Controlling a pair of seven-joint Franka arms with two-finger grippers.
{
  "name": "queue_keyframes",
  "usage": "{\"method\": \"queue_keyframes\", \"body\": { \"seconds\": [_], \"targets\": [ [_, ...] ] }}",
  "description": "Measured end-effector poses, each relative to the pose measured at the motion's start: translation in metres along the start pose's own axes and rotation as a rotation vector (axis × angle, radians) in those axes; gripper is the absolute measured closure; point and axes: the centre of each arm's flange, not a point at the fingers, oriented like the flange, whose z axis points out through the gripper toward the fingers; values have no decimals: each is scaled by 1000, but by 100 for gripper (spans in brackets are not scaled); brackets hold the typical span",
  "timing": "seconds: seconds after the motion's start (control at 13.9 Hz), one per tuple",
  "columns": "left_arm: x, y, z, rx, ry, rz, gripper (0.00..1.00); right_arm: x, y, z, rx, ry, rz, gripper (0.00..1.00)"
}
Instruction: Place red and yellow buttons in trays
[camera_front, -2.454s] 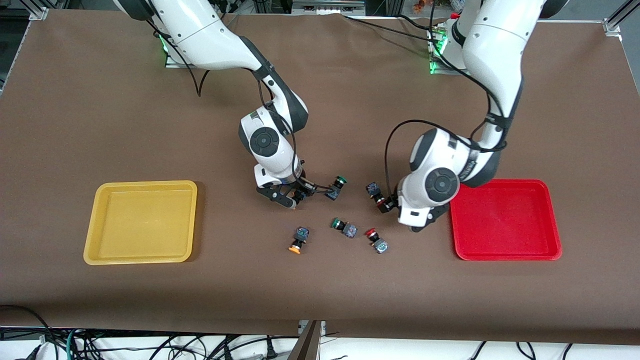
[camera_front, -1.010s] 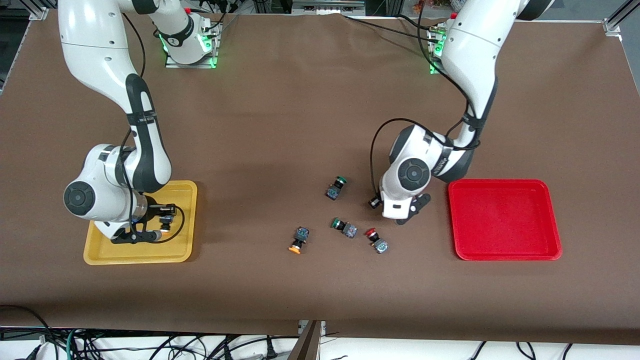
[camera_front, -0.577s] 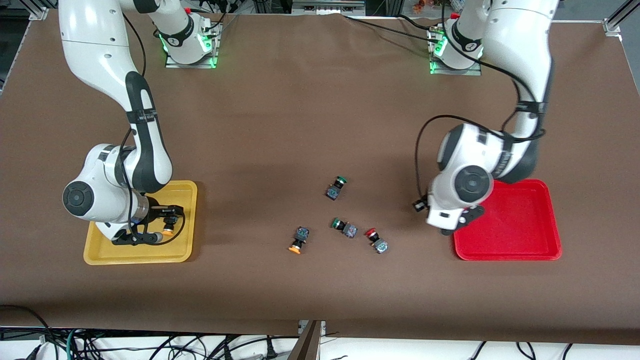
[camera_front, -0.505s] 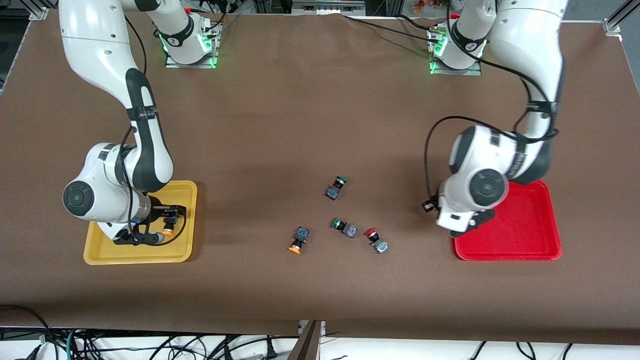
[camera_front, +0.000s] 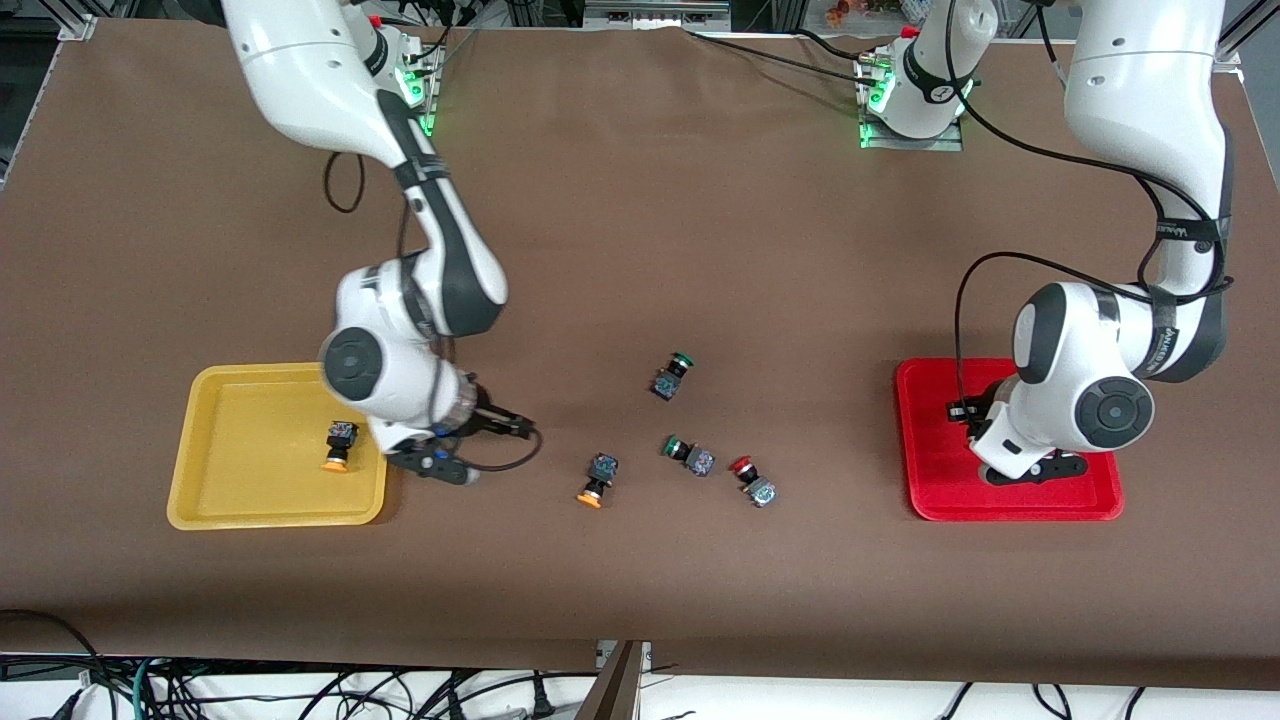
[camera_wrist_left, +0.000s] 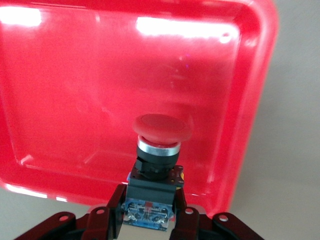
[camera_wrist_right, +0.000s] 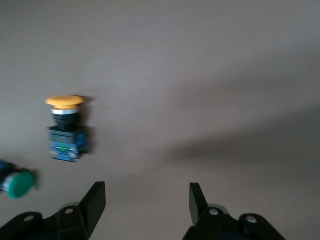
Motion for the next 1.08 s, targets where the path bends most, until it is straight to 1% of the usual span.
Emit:
{"method": "queue_keyframes", "body": {
  "seconds": [0.14,0.29,0.36,0.51,0.58,0.65,0.72,0.79,1.08],
  "targets": [
    [6,-11,23,-3,-25,35,58,-7,-21,24,41,22,74,24],
    [8,-9,32,-4,-33,48,58,-14,-44,34,80,46,132,24],
    [7,-7,32,-5,-32,53,52,-18,-56,36,107,61,151,24],
    [8,-6,30,-6,-26,55,33,-26,-77,45,166,83,171,24],
    [9,-5,28,-6,-21,56,22,-27,-81,54,185,94,175,24],
    [10,-4,23,-8,-10,58,14,-26,-81,64,194,102,177,24],
    [11,-2,13,-10,9,60,3,-25,-80,73,194,106,178,24],
    [12,1,-2,-14,37,64,0,-24,-78,78,192,106,179,24],
    [15,24,-77,-33,174,80,0,-21,-78,76,184,115,167,24]
  ]
}}
